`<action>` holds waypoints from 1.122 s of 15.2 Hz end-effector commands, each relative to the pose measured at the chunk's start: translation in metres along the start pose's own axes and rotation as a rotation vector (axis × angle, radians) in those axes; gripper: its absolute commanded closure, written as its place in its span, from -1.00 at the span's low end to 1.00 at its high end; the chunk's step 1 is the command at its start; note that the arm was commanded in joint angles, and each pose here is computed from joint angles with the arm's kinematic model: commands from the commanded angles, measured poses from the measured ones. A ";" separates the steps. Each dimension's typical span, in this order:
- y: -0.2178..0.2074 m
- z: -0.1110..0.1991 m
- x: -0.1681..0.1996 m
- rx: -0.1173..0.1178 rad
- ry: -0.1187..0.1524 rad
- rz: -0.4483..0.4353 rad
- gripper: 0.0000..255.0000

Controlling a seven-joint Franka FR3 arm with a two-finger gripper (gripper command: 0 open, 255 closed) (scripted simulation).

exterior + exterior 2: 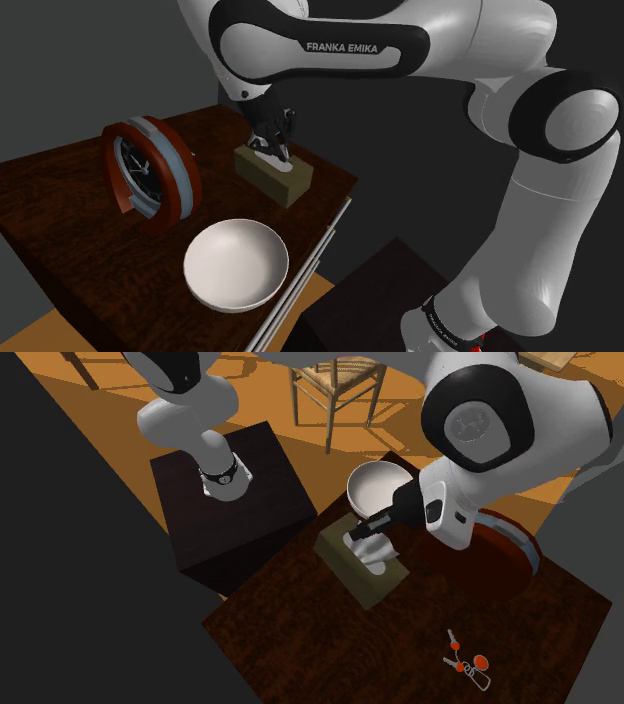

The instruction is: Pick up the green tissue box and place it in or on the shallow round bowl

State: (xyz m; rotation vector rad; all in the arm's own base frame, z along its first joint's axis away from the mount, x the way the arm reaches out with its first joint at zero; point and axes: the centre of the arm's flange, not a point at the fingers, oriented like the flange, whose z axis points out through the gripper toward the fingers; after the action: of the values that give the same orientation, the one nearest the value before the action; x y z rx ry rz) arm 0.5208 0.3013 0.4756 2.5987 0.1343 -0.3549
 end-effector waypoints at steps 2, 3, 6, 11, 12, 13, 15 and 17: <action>0.008 -0.014 -0.005 0.000 0.000 0.000 1.00; 0.010 -0.018 -0.006 0.000 0.000 0.000 1.00; 0.018 -0.031 -0.011 0.000 0.000 0.000 1.00; 0.030 -0.054 -0.018 0.000 0.000 0.000 1.00; 0.031 -0.055 -0.018 0.000 0.000 0.000 1.00; 0.023 -0.060 -0.028 0.000 0.000 0.000 1.00; 0.007 -0.070 -0.046 0.000 0.000 0.000 1.00; -0.009 -0.080 -0.065 0.000 0.000 0.000 1.00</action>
State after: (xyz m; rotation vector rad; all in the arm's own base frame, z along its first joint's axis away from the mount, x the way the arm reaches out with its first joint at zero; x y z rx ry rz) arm 0.4833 0.3382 0.5534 2.5987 0.1354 -0.3554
